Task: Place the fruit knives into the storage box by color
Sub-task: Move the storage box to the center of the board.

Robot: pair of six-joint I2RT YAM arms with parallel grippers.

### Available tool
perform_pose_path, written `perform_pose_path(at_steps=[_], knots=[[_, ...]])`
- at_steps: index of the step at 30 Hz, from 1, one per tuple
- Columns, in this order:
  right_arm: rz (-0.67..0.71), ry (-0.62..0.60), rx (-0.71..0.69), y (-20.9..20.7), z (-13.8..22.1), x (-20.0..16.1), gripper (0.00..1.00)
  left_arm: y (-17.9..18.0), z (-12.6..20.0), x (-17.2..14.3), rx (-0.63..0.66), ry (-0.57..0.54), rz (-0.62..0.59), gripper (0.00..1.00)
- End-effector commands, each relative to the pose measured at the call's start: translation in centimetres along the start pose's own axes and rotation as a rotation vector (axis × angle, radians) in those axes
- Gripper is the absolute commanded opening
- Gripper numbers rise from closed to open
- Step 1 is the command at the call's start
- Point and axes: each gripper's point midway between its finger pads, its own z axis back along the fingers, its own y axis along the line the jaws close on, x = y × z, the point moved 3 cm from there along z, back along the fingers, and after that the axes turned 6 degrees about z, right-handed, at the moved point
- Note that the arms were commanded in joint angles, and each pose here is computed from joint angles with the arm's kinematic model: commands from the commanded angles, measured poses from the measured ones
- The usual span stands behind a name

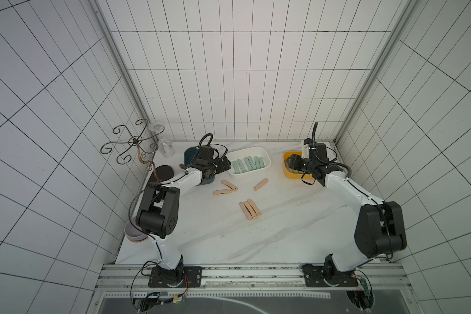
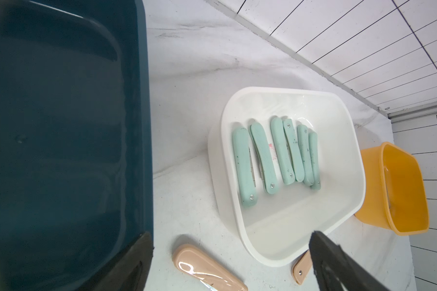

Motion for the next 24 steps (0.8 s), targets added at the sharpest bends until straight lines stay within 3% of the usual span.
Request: perform_pose_path(at_steps=[1, 14, 24], knots=[[-0.019, -0.003, -0.009, -0.8, 1.2, -0.9, 0.61, -0.7, -0.7, 0.6, -0.014, -0.005, -0.023, 0.97], [-0.038, -0.011, -0.022, -1.9, 2.1, -0.8, 0.62, -3.7, -1.1, 1.4, -0.076, -0.026, -0.058, 0.97], [-0.058, -0.018, -0.023, -2.1, 2.4, -0.7, 0.62, -3.7, -2.6, 1.3, -0.029, -0.006, -0.040, 0.97]])
